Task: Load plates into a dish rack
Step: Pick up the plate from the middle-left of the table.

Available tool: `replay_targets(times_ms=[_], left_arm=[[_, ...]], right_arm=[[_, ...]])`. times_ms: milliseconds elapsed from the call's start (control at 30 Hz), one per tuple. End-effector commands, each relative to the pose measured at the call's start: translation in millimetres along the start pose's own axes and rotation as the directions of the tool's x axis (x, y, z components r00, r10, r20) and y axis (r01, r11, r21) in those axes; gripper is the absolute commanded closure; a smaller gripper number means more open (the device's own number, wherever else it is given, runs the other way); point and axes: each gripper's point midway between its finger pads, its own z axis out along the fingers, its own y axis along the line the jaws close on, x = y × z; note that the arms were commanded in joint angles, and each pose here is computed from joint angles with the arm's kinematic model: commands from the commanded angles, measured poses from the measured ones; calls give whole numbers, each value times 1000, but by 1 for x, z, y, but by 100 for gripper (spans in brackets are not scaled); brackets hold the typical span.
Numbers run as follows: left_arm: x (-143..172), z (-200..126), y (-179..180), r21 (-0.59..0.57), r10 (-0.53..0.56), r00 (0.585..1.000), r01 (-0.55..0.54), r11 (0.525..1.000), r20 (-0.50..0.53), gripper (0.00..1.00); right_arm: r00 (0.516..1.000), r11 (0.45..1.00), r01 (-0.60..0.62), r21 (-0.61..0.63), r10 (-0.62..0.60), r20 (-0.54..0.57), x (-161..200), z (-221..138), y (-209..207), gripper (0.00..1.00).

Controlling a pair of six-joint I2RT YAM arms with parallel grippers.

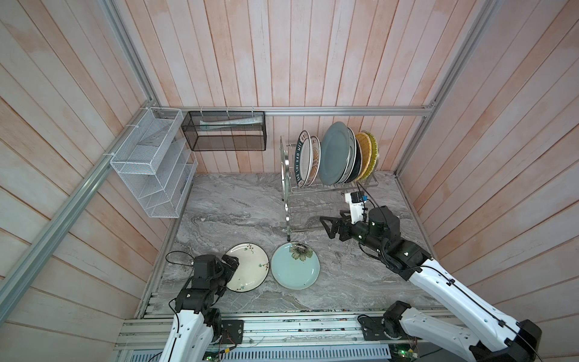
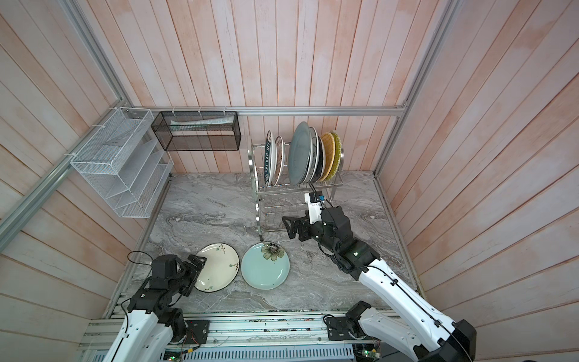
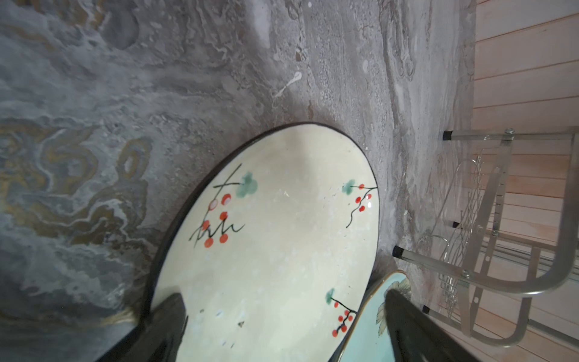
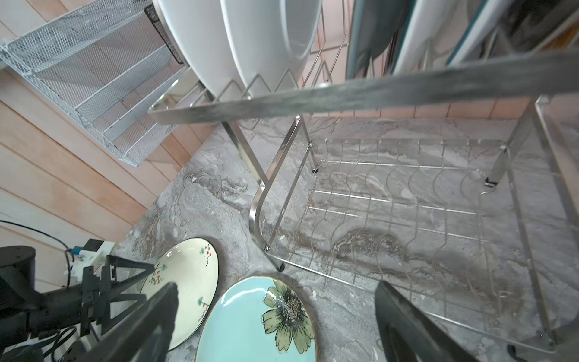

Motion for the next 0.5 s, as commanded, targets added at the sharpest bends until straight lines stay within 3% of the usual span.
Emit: replay_targets(times_ms=[0,100,200,367,467], left_arm=[[11,8,15,-32,-20,999,18,999,-41,2],[8,1,0,7,46,998,-46,999,-36,1],[-9,-16,-16,33,76,996,-78,996,53,1],[-20,-26,16,-96,-63,986,79,992,154,1],[-25,-27,21,-100,-94,976,115,988,195,1]], right_arm=[[999,996,-17,-87,19,26,-3,-6,16,2],[1000,996,-23,-84,24,9,6,-7,13,2],[999,995,-32,-93,32,-7,14,-4,12,2],[998,993,-56,-108,54,-20,22,-1,13,2],[998,991,-68,-119,65,-26,25,0,15,2]])
